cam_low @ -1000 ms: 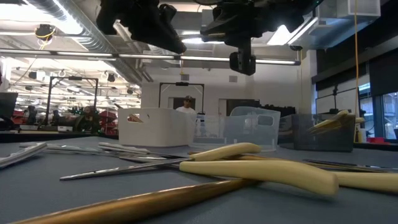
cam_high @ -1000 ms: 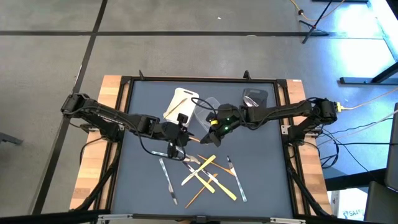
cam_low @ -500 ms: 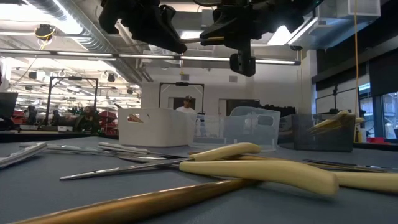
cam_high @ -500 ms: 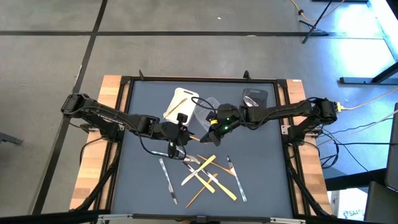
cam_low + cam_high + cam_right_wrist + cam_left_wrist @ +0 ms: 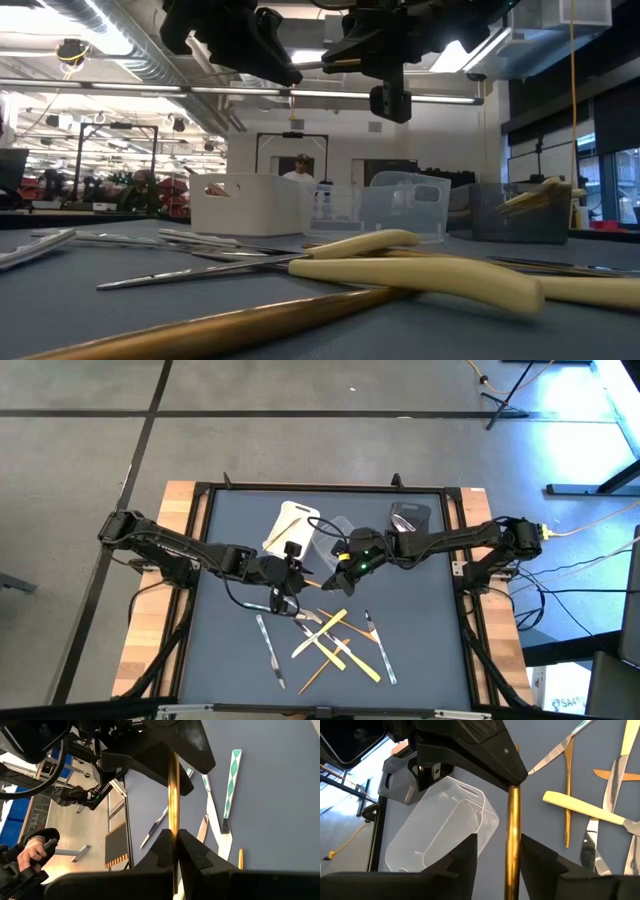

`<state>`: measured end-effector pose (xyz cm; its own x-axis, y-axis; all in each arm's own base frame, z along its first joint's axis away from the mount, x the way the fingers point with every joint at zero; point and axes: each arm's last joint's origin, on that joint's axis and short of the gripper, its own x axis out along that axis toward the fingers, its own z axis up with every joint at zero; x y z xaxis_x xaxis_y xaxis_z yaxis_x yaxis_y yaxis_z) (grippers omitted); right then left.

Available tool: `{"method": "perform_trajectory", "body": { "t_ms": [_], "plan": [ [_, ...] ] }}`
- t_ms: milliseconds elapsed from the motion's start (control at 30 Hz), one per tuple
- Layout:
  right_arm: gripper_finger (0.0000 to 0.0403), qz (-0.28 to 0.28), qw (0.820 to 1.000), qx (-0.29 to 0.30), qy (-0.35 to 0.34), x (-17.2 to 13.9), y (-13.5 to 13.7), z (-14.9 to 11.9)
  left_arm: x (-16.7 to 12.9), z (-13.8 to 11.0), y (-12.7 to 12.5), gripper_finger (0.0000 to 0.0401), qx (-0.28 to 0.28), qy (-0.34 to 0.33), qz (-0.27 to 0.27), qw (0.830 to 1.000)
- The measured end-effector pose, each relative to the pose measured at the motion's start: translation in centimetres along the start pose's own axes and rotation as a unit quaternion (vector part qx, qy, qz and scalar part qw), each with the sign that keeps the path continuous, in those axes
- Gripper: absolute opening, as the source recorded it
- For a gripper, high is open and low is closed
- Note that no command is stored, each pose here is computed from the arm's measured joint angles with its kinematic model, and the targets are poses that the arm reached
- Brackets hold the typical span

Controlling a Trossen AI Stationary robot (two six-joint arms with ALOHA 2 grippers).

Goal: Sort silverware by color (type)
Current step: Put the gold knife into the white bin

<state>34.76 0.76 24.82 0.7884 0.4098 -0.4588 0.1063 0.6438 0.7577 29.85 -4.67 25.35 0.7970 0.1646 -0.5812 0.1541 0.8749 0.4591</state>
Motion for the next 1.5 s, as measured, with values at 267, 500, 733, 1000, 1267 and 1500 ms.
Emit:
{"method": "perform_trajectory", "body": {
  "t_ms": [267, 500, 733, 1000, 1267, 1500],
  "plan": [
    [0.0000, -0.008, 1.000, 0.000, -0.008, 0.0, -0.1, 0.0, -0.9, 0.4, -0.2, 0.0131, 0.004, -0.009, 0.009, 1.000],
    [0.0000, -0.016, 1.000, -0.001, -0.017, 0.0, -0.1, 0.1, -3.2, 1.0, 0.0, 0.0131, -0.006, -0.034, 0.030, 0.999],
    [0.0000, -0.043, 0.998, -0.007, -0.047, 0.0, -0.2, 0.3, -6.7, 1.4, 0.9, 0.0131, -0.092, -0.078, 0.038, 0.992],
    [0.0000, -0.098, 0.987, -0.037, -0.121, -0.1, -0.3, 0.9, -10.8, 1.4, 1.8, 0.0131, -0.309, -0.132, 0.010, 0.942],
    [0.0000, -0.098, 0.976, -0.071, -0.182, -0.3, 0.2, 1.7, -11.2, 1.2, 1.3, 0.0131, -0.449, -0.124, -0.018, 0.884],
    [0.0000, -0.127, 0.960, -0.097, -0.229, -0.5, 0.4, 2.2, -10.2, 1.1, 1.4, 0.0131, -0.540, -0.122, 0.061, 0.831]
  ]
}}
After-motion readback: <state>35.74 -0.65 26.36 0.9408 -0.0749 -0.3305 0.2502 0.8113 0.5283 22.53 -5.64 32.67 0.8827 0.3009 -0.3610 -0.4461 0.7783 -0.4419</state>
